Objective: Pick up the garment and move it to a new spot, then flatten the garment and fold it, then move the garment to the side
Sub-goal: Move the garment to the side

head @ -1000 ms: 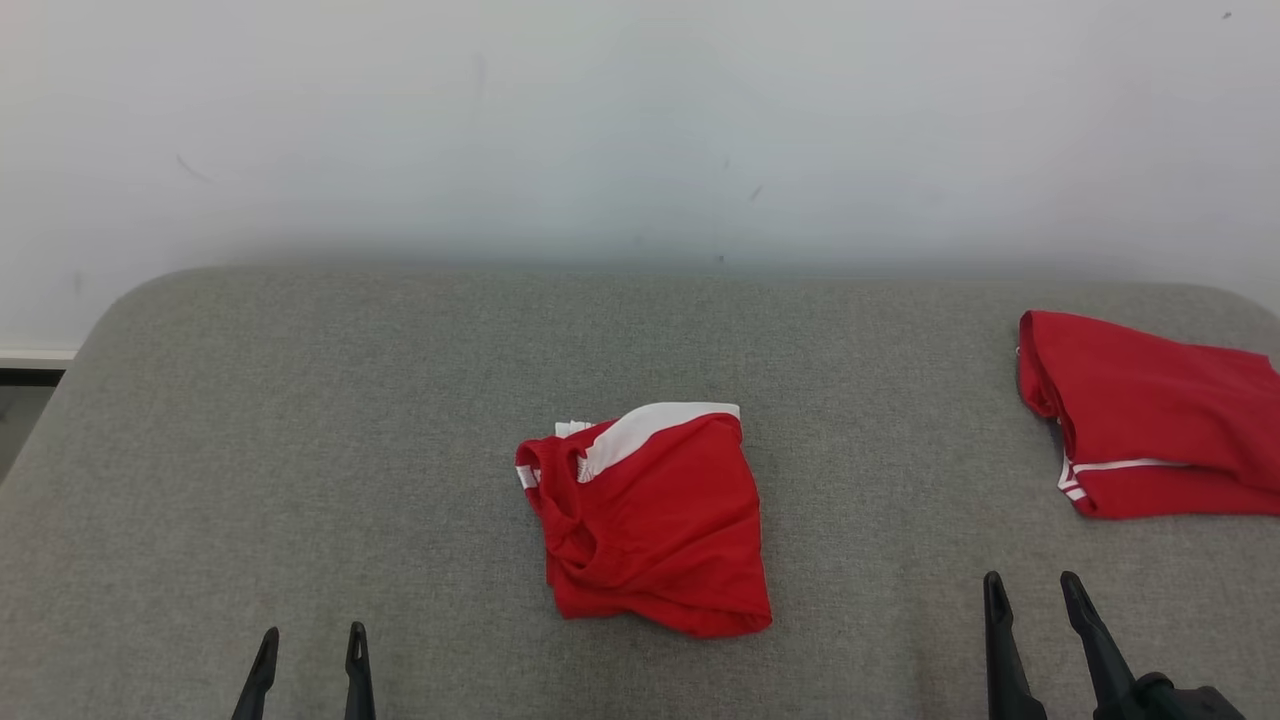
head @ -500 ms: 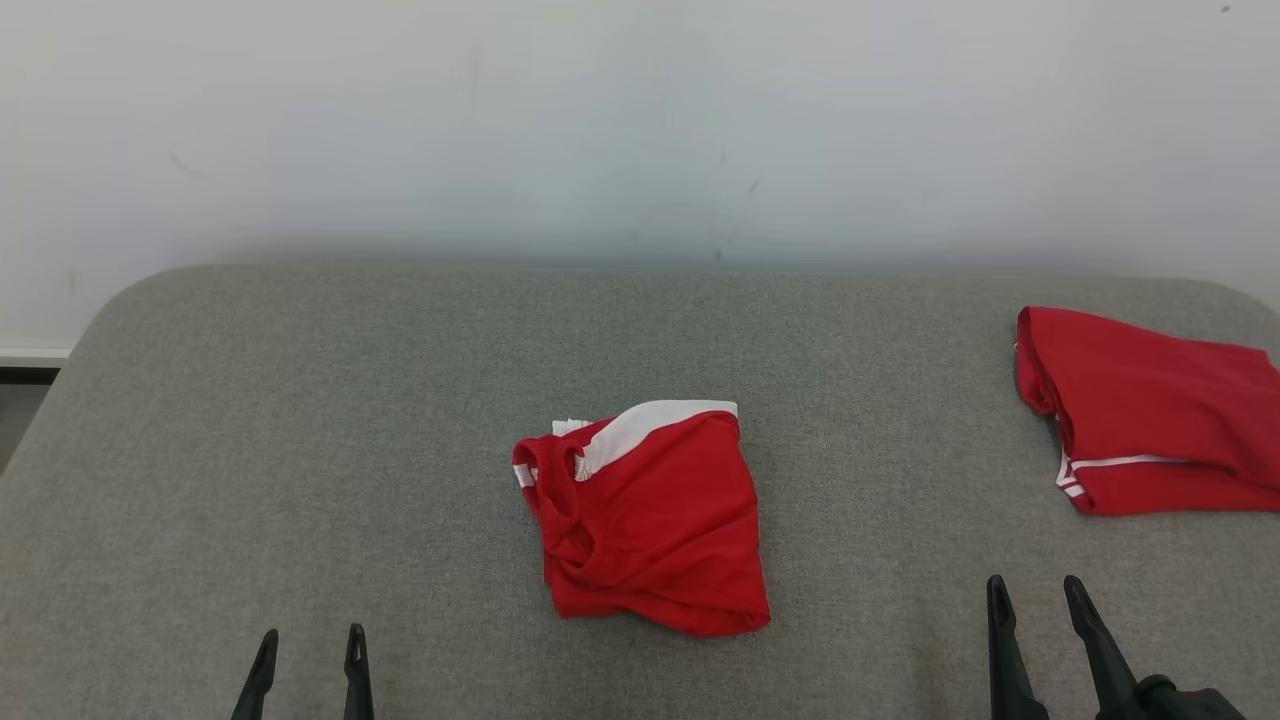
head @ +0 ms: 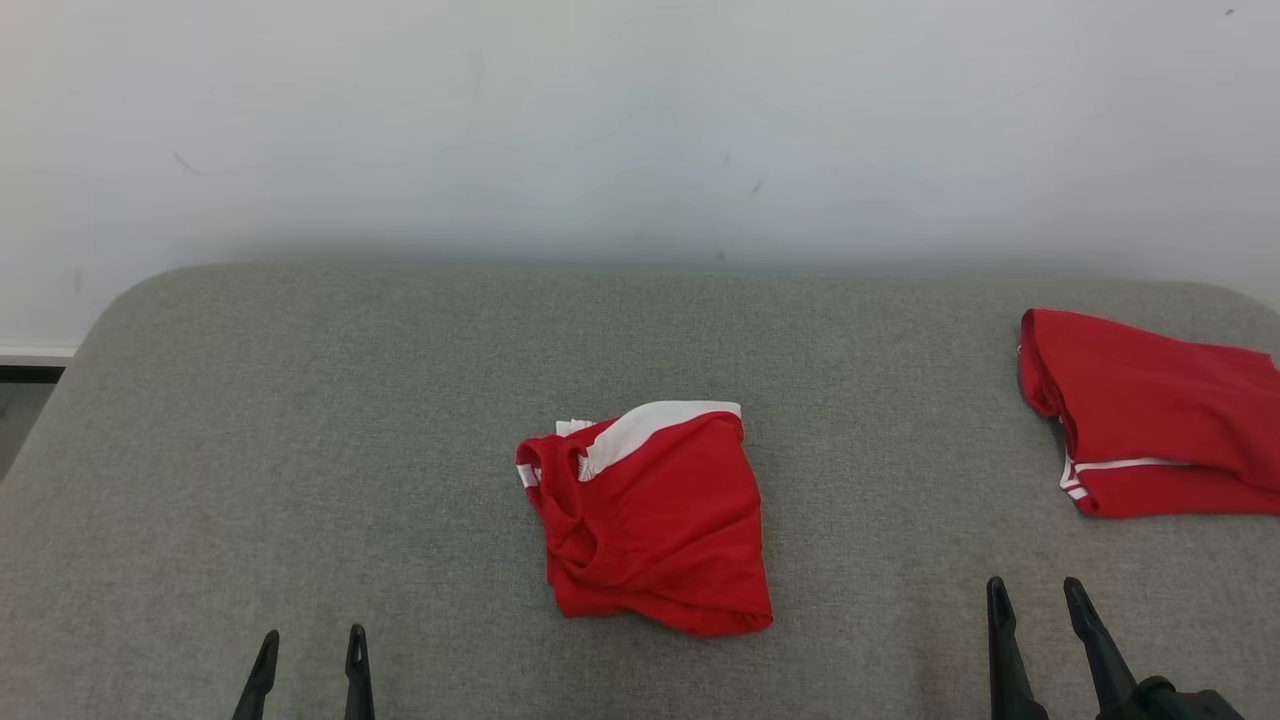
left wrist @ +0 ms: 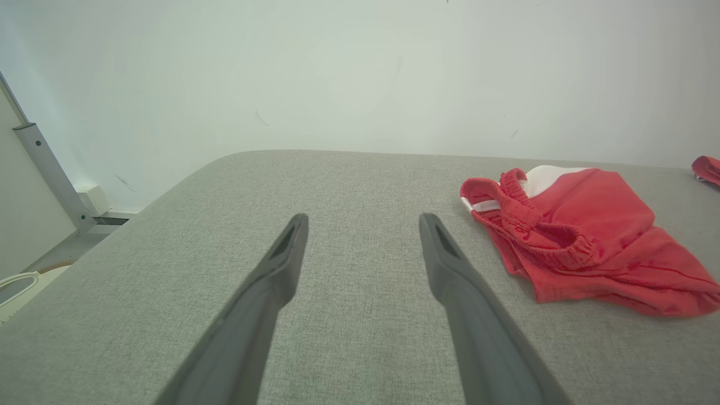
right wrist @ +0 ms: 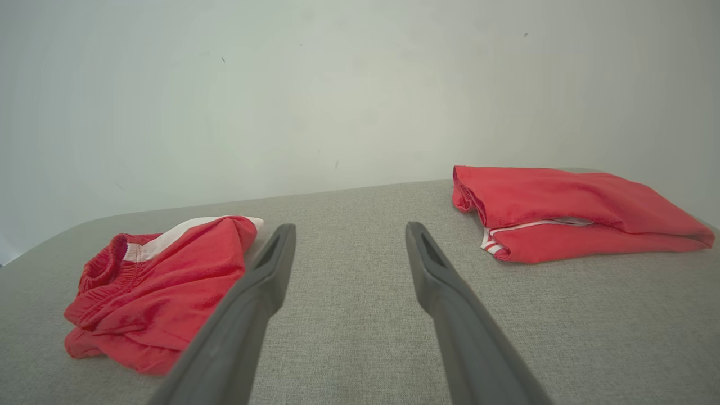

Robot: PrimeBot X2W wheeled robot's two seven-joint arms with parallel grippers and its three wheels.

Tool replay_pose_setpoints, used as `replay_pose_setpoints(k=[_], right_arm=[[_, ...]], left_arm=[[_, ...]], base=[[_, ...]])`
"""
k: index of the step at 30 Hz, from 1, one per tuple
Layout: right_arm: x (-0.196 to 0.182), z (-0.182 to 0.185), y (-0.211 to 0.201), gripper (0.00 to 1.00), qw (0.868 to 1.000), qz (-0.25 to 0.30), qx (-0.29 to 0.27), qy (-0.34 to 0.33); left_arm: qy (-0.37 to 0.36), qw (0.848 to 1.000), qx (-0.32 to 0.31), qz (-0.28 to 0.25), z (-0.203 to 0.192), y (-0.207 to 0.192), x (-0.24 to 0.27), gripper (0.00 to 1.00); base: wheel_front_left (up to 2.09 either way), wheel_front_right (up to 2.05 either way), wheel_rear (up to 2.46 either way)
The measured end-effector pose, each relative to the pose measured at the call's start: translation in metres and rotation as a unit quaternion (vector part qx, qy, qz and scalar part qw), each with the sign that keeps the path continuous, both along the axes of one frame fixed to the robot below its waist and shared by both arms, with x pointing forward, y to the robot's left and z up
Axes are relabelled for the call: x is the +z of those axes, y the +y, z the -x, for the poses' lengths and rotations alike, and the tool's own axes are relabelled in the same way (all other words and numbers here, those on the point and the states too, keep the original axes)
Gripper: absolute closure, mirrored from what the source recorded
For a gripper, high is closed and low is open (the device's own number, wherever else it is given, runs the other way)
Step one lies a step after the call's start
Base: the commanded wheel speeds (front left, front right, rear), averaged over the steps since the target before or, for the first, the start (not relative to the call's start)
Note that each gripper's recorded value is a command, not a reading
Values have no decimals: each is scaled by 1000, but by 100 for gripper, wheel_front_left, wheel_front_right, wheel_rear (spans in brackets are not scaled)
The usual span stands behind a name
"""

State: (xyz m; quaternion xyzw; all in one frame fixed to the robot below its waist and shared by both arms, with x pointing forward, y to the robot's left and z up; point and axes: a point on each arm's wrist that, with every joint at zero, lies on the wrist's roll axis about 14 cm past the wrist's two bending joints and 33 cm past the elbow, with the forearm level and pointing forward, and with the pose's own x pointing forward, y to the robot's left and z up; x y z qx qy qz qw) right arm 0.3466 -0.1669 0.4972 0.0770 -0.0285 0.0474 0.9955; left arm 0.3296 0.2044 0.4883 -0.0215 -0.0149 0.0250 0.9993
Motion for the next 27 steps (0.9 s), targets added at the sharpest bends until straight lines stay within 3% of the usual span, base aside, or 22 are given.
replay_pose_setpoints(k=[9,19,27], right_arm=[[2,-5,16,0,1000,-2,24,-3],[32,-63,71,0,994,1,97,-42],[-3,-116,102,0,991,18,130,32]], left_arm=[[3,1000,4,1,2,3,-2,0],[8,1000,11,7,5,6,-5,0],[5,1000,14,14,-3,7,-2,0]], base=[[0,0,0],[0,0,0],[0,0,0]])
